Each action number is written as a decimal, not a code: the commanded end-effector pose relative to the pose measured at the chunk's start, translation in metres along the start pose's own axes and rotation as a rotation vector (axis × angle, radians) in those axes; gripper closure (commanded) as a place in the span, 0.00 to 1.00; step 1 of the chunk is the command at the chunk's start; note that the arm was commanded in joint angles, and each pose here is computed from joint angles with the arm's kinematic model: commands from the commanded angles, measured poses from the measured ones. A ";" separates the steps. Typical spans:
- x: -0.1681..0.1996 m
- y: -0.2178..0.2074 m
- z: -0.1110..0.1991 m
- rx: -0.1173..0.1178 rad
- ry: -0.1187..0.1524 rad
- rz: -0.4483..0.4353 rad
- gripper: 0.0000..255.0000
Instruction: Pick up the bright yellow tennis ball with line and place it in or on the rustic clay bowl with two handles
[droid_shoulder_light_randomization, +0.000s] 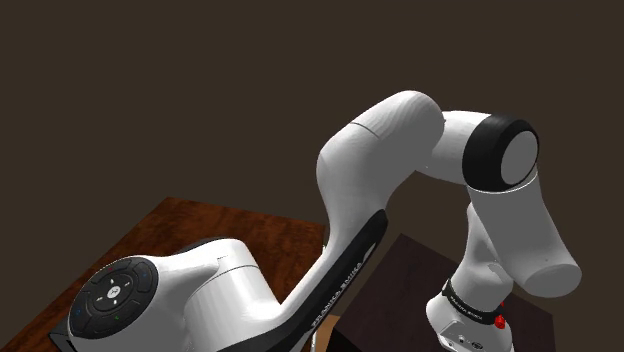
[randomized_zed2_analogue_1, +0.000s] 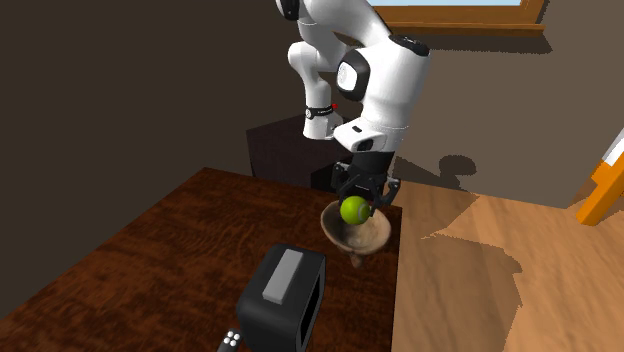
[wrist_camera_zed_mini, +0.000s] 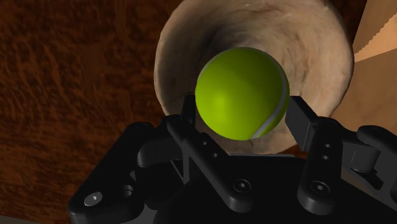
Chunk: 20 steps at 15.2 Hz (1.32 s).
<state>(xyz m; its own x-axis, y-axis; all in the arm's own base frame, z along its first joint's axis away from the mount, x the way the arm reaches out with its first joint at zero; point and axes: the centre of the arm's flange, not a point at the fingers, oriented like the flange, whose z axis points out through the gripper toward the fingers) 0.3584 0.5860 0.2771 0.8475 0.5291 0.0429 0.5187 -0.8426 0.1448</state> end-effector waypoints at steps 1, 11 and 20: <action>0.000 0.000 0.000 0.000 0.000 0.000 1.00; 0.000 0.000 -0.040 0.000 0.000 0.000 0.00; 0.000 0.000 -0.050 0.000 0.000 0.000 0.00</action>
<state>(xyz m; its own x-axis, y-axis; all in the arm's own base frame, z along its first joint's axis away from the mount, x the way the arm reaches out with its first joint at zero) 0.3527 0.5911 0.3266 0.8474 0.5291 0.0433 0.5187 -0.8426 0.1447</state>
